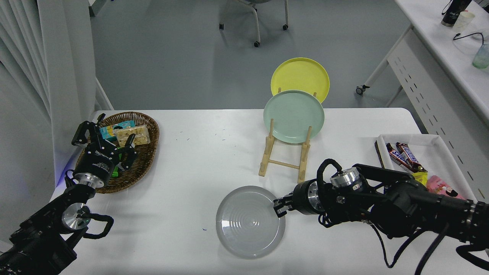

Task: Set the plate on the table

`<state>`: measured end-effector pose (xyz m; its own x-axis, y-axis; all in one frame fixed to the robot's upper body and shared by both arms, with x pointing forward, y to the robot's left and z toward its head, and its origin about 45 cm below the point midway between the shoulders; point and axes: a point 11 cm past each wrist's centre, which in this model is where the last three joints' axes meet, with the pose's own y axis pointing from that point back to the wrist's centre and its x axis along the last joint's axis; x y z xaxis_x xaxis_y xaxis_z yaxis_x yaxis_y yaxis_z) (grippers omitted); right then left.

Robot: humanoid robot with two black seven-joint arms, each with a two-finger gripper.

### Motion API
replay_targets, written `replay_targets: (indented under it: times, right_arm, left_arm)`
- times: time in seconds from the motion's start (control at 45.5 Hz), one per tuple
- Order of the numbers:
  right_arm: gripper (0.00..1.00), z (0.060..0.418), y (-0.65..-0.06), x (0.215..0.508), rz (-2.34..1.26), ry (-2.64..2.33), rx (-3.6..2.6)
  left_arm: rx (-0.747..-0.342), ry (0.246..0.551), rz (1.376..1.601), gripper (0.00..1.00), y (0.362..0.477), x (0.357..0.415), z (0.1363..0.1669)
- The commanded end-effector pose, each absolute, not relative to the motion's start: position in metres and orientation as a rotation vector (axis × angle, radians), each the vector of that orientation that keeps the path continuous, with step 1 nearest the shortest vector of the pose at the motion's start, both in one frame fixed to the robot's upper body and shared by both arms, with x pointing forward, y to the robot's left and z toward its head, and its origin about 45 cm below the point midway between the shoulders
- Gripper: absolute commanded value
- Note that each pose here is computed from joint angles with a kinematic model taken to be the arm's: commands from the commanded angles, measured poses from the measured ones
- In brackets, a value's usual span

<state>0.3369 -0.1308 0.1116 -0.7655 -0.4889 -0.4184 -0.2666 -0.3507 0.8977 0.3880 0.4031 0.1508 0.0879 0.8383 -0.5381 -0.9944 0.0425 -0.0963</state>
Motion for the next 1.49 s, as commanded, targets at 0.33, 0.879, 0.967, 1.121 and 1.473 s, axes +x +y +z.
replay_targets:
  times: [0.33, 0.879, 0.967, 1.121, 1.473]
  right_arm:
    - [1.0, 0.113, -0.14, 0.346, -2.303, -1.728, 0.979]
    - [1.0, 0.115, -0.152, 0.356, -2.182, -1.707, 1.184]
    - [1.0, 0.117, -0.147, 0.356, -2.142, -1.654, 1.273]
    - [1.0, 0.125, -0.139, 0.363, -2.045, -1.628, 1.399]
    - [1.0, 0.15, -0.135, 0.385, -1.727, -1.519, 1.703]
  left_arm:
    - [-0.508, 0.381, 1.454, 0.98, 0.403, 0.388, 0.151]
    - [-0.506, 0.382, 1.456, 0.98, 0.404, 0.3874, 0.1502]
    - [-0.506, 0.382, 1.456, 0.98, 0.404, 0.3874, 0.1502]
    - [-0.507, 0.381, 1.455, 0.98, 0.403, 0.3879, 0.1508]
    - [-0.506, 0.382, 1.456, 0.98, 0.404, 0.3874, 0.1502]
